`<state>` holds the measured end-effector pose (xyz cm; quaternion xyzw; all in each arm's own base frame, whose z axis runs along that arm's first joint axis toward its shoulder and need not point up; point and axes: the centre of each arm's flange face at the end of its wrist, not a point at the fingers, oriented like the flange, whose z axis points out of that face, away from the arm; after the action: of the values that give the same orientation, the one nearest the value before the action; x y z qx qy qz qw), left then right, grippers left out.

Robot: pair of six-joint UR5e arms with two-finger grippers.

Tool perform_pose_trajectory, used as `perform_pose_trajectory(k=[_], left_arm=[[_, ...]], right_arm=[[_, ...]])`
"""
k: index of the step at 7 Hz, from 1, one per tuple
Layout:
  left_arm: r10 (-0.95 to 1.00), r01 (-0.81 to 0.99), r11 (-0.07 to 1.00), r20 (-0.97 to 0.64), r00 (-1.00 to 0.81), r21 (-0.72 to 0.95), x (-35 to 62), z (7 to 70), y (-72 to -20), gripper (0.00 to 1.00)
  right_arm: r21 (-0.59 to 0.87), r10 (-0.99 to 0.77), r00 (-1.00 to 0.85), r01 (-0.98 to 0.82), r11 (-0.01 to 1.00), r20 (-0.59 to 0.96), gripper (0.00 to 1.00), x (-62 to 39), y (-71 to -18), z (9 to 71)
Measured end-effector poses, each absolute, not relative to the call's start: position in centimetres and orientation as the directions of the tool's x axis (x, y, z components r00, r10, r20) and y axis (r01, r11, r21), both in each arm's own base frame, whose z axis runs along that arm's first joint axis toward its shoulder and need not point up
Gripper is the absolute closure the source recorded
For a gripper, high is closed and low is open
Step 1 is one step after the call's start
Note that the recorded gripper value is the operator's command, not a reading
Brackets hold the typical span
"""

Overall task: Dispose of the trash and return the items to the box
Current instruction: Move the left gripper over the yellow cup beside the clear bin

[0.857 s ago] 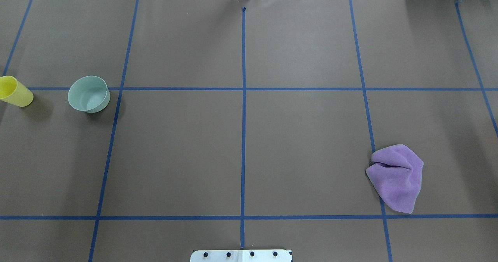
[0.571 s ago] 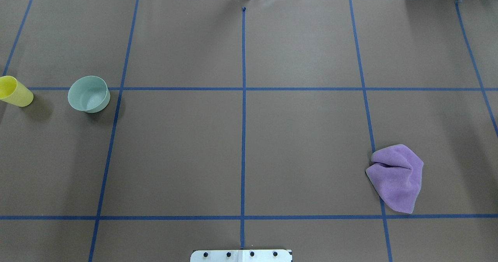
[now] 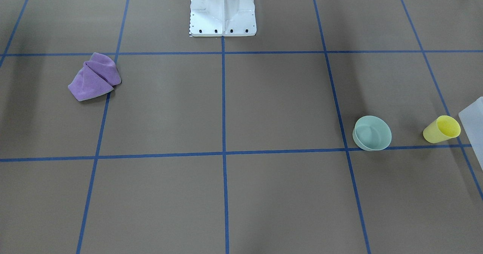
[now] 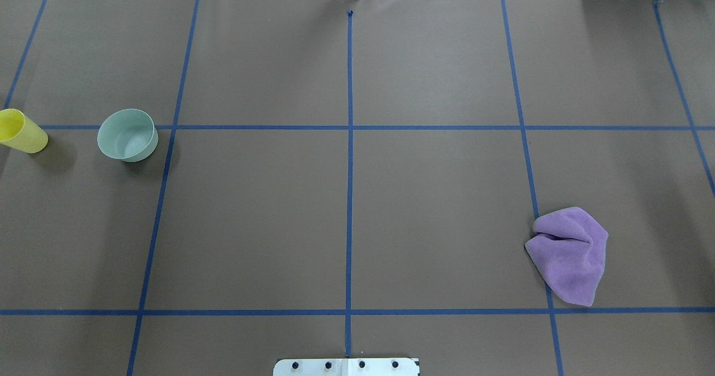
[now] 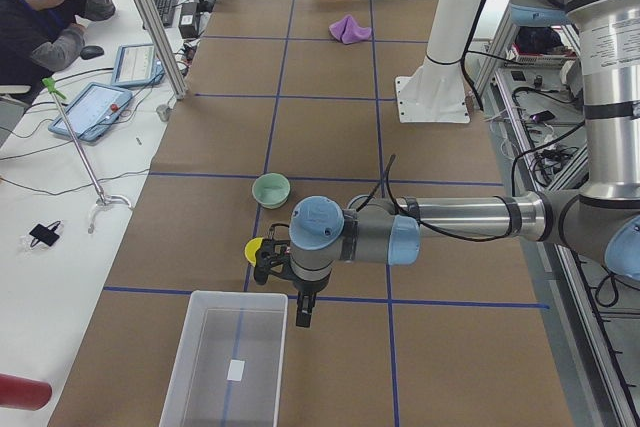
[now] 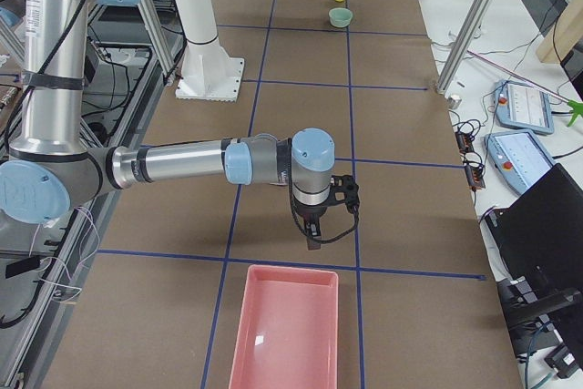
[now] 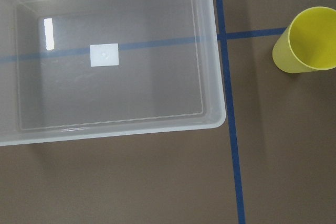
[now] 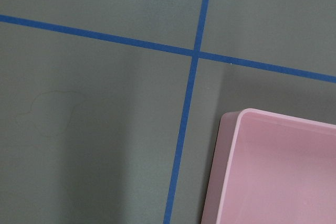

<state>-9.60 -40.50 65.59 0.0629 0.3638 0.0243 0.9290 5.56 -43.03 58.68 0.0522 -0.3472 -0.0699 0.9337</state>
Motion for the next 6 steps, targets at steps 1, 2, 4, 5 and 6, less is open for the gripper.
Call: perform_pose_trajectory(k=[1, 2, 4, 5, 6], left_arm=[[0.092, 0.001, 0.991, -0.673, 0.734, 0.136, -9.6, 65.5, -40.5, 0.02], [0.093, 0.004, 0.99, -0.672, 0.735, 0.142, -9.6, 65.1, -40.8, 0.02], [0.116, 0.006, 0.984, -0.66, 0.743, 0.18, -9.8, 63.5, -43.0, 0.02], [0.146, 0.005, 0.974, -0.651, 0.745, 0.225, -9.9, 62.4, -44.1, 0.02], [0.193, 0.004, 0.955, -0.634, 0.749, 0.295, -10.0, 61.0, -45.2, 0.02]], right_arm=[[0.165, -0.183, 0.748, 0.099, 0.981, 0.638, 0.0, 5.6, -42.4, 58.4], [0.188, -0.208, 0.747, 0.113, 0.976, 0.631, 0.0, 5.7, -41.3, 58.8], [0.251, -0.252, 0.743, 0.116, 0.961, 0.621, 0.0, 5.7, -40.1, 59.5], [0.259, -0.247, 0.745, 0.102, 0.96, 0.62, 0.0, 5.7, -40.1, 59.5], [0.256, -0.232, 0.748, 0.086, 0.963, 0.622, 0.0, 5.7, -40.2, 59.3]])
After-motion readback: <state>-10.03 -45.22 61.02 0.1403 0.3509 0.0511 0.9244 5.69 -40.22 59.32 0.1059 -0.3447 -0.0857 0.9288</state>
